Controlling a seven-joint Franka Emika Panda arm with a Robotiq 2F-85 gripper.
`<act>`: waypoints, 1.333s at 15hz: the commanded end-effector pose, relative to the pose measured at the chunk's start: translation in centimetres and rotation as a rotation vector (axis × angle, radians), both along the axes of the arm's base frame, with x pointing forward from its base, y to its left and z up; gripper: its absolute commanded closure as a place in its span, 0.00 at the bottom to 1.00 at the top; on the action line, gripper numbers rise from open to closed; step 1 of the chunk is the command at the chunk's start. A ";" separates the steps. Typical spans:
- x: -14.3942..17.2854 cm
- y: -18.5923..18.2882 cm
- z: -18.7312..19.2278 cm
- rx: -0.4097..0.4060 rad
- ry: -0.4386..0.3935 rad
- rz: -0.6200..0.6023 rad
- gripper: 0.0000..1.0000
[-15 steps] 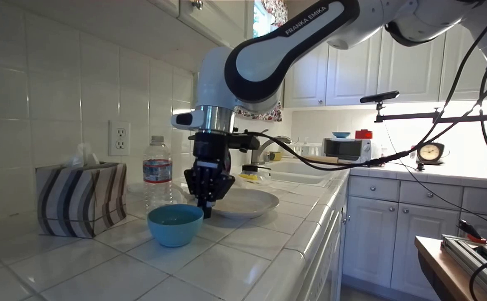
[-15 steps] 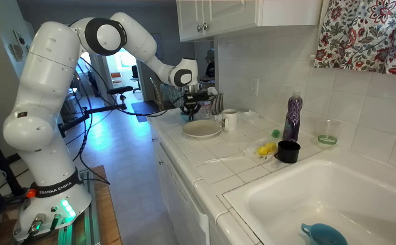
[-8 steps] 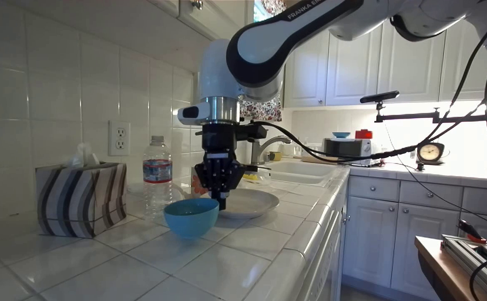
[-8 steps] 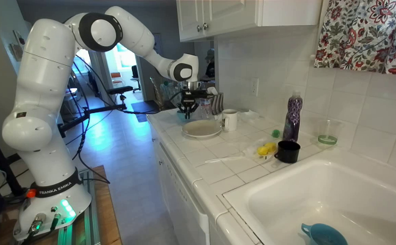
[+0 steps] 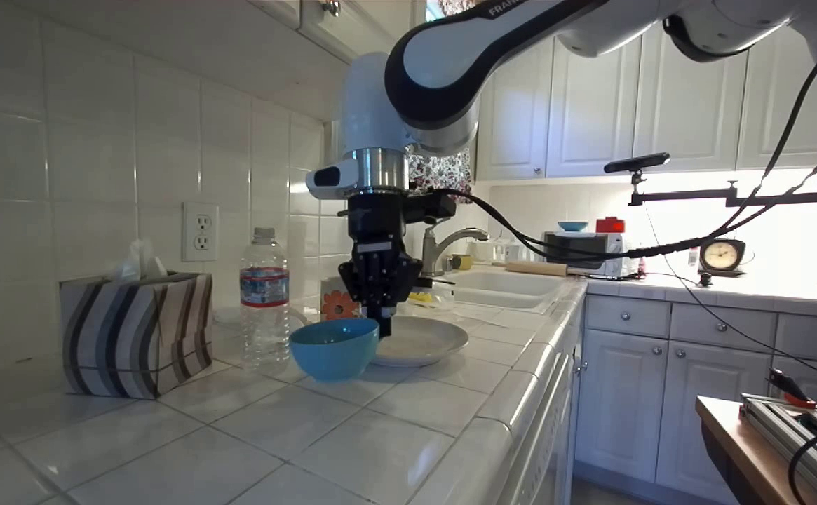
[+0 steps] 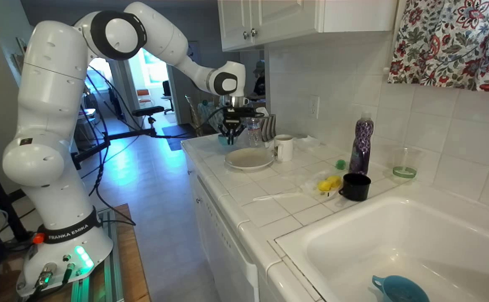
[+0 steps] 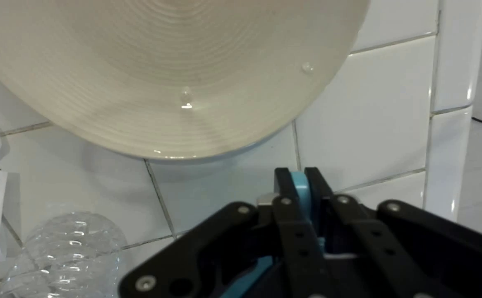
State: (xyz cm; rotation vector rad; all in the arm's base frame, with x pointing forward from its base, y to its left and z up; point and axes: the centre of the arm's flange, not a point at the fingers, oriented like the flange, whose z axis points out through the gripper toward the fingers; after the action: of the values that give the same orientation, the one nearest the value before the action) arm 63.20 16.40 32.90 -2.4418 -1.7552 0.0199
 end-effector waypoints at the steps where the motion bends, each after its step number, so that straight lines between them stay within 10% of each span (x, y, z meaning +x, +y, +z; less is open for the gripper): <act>1: -2.1 -1.4 1.1 -0.001 0.007 -0.075 0.97; 20: -5.1 -6.0 1.5 -0.028 -0.126 -0.405 0.97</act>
State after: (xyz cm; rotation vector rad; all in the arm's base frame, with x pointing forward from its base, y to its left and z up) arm 60.09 11.37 33.59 -2.7815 -1.3383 -0.1041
